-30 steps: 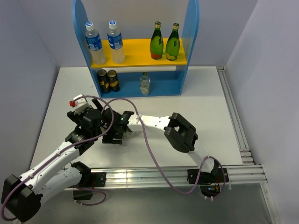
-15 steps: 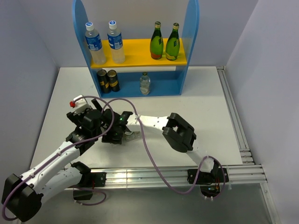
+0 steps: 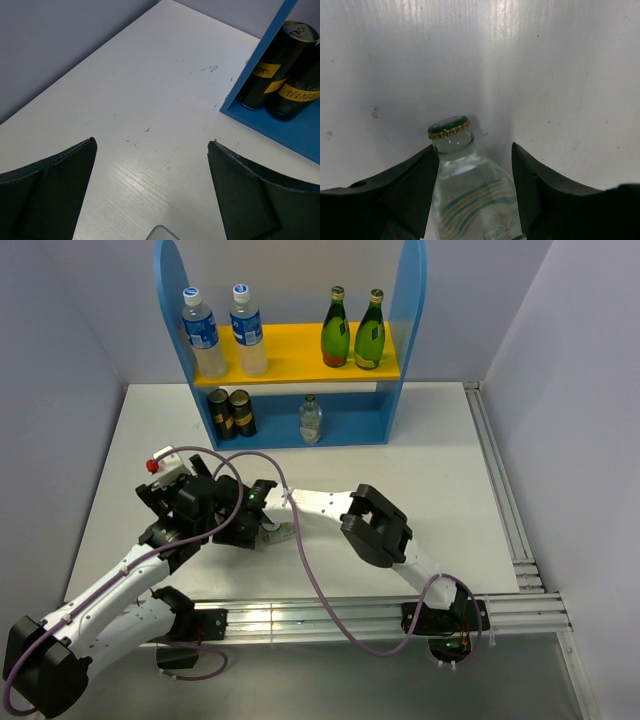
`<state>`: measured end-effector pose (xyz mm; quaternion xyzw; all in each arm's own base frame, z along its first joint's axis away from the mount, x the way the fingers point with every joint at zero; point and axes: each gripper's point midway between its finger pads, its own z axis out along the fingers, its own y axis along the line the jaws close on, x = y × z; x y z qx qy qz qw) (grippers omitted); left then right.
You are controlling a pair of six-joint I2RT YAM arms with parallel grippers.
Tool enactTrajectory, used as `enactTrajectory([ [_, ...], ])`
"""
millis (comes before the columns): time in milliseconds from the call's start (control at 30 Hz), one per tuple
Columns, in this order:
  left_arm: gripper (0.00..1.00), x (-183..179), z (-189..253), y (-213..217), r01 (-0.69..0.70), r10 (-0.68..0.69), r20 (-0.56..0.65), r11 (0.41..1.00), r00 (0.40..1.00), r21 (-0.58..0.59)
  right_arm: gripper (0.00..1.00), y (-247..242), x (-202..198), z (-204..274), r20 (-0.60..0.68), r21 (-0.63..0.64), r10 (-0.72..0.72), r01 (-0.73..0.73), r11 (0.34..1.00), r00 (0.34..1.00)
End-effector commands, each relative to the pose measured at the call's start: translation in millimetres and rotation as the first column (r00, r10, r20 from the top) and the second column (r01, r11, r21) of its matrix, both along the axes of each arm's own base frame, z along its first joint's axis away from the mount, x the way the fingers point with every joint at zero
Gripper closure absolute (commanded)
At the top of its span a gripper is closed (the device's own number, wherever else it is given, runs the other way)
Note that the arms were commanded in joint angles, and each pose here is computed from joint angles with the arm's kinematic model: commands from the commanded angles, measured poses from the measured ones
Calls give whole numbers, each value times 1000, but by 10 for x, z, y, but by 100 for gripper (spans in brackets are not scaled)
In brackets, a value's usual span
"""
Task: Place and organize the beverage onto the shelf
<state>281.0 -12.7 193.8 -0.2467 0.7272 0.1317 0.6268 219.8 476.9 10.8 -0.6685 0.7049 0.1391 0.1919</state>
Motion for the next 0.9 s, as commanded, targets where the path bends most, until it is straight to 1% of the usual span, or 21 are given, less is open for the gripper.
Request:
enactTrajectory([
  [0, 1, -51, 10, -1404, 586, -592, 56, 771, 804, -249, 72, -64, 294, -964, -38, -77, -141, 138, 987, 989],
  [33, 1, -49, 4, -1410, 586, -594, 54, 771, 803, -249, 67, -52, 295, -970, -35, -76, -137, 134, 988, 990],
  [67, 1, -46, -1, -1413, 586, -593, 53, 771, 803, -250, 59, -47, 283, -985, -34, -78, -133, 130, 988, 990],
  [100, 1, -43, -12, -1418, 587, -595, 49, 770, 802, -249, 38, -34, 244, -1008, -39, -81, -126, 122, 989, 991],
  [133, 1, -41, -9, -1421, 587, -595, 49, 770, 802, -249, 33, -29, 234, -1008, -41, -80, -124, 120, 990, 992],
  [200, 1, -38, -7, -1424, 587, -595, 51, 770, 802, -250, 33, -24, 236, -1036, -38, -81, -131, 128, 989, 991],
  [233, 1, -37, -8, -1425, 587, -595, 52, 770, 802, -250, 35, -25, 234, -1043, -38, -82, -128, 125, 989, 991],
  [267, 1, -38, -15, -1423, 587, -595, 51, 770, 802, -250, 40, -29, 228, -1048, -41, -82, -129, 125, 989, 991],
  [300, 1, -35, -20, -1426, 587, -595, 49, 770, 802, -249, 57, -21, 232, -1060, -40, -80, -130, 127, 989, 991],
  [333, 1, -34, -22, -1430, 588, -596, 49, 770, 801, -250, 70, -18, 219, -1068, -43, -80, -126, 122, 989, 991],
  [367, 1, -33, -26, -1431, 587, -596, 48, 770, 802, -250, 78, -16, 205, -1080, -43, -83, -124, 120, 989, 991],
  [400, 1, -29, -32, -1436, 586, -596, 46, 770, 802, -251, 92, -20, 201, -1094, -42, -90, -127, 123, 988, 991],
  [433, 1, -29, -26, -1439, 588, -597, 47, 769, 801, -251, 97, -33, 211, -1110, -36, -96, -132, 128, 987, 991],
  [500, 1, -26, -28, -1445, 589, -598, 45, 768, 800, -252, 100, -61, 199, -1130, -32, -101, -136, 132, 986, 990],
  [733, 1, -22, -53, -1462, 591, -603, 36, 766, 797, -253, 100, -178, 206, -1098, 2, -102, -168, 167, 981, 986],
  [833, 1, -12, -25, -1444, 584, -594, 39, 773, 803, -248, 100, -258, 252, -989, 33, -93, -216, 218, 971, 976],
  [867, 1, -18, -10, -1439, 584, -594, 42, 773, 803, -248, 100, -221, 278, -784, 45, -47, -232, 234, 971, 972],
])
